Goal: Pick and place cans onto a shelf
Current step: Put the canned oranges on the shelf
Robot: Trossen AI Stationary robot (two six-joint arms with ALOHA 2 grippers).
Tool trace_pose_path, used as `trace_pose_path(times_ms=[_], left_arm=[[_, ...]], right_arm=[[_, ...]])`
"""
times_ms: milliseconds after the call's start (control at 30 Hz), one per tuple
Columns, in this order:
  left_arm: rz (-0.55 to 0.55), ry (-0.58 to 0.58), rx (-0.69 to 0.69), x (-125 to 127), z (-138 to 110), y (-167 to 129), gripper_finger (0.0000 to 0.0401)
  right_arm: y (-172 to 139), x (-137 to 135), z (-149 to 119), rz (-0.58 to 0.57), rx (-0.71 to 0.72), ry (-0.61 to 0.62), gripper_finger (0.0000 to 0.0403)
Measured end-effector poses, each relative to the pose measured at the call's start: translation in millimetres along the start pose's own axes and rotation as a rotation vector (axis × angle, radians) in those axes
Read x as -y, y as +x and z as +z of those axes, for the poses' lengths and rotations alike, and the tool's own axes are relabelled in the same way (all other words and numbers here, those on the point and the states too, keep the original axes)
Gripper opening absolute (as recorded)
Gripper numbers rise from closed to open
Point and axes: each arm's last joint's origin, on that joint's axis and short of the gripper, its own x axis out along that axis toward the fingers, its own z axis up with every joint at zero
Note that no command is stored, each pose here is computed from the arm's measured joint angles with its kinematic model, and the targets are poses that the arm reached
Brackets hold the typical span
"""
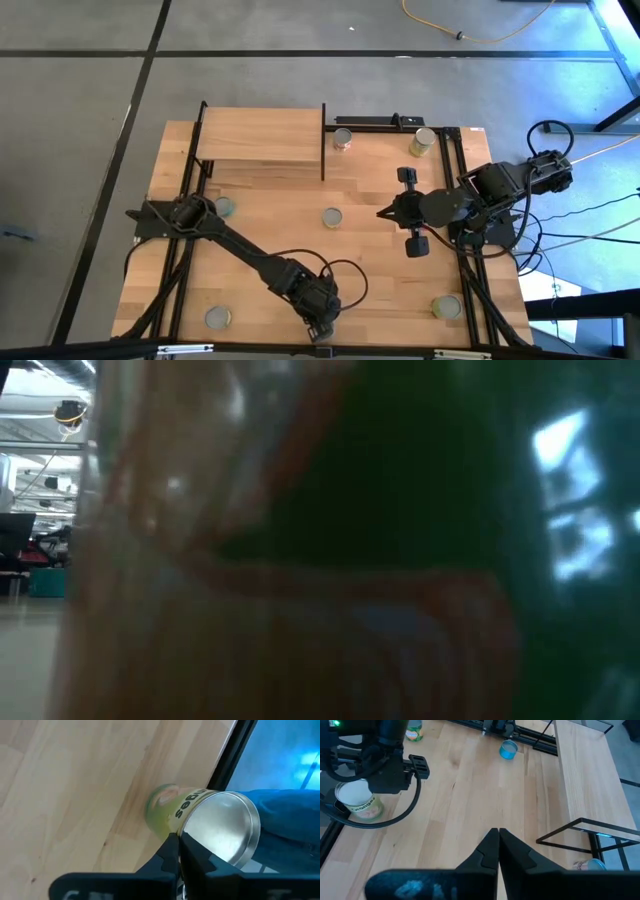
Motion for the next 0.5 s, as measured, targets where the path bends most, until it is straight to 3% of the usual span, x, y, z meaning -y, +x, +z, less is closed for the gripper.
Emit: trace_pose_path(times_ms=[233, 500], left_arm=[[0.015, -0.04, 0.009, -7.0, 6.2, -14.4, 0.0], [0.026, -0.085, 0.047, -17.1, 14.8, -50.6, 0.0]], right_arm=[[0.0, 0.2, 0.0, -0.003, 0.0, -0.001, 0.0013], [-0.1, 1.0, 0.0, -0.03, 0.001, -0.026, 0.0013]])
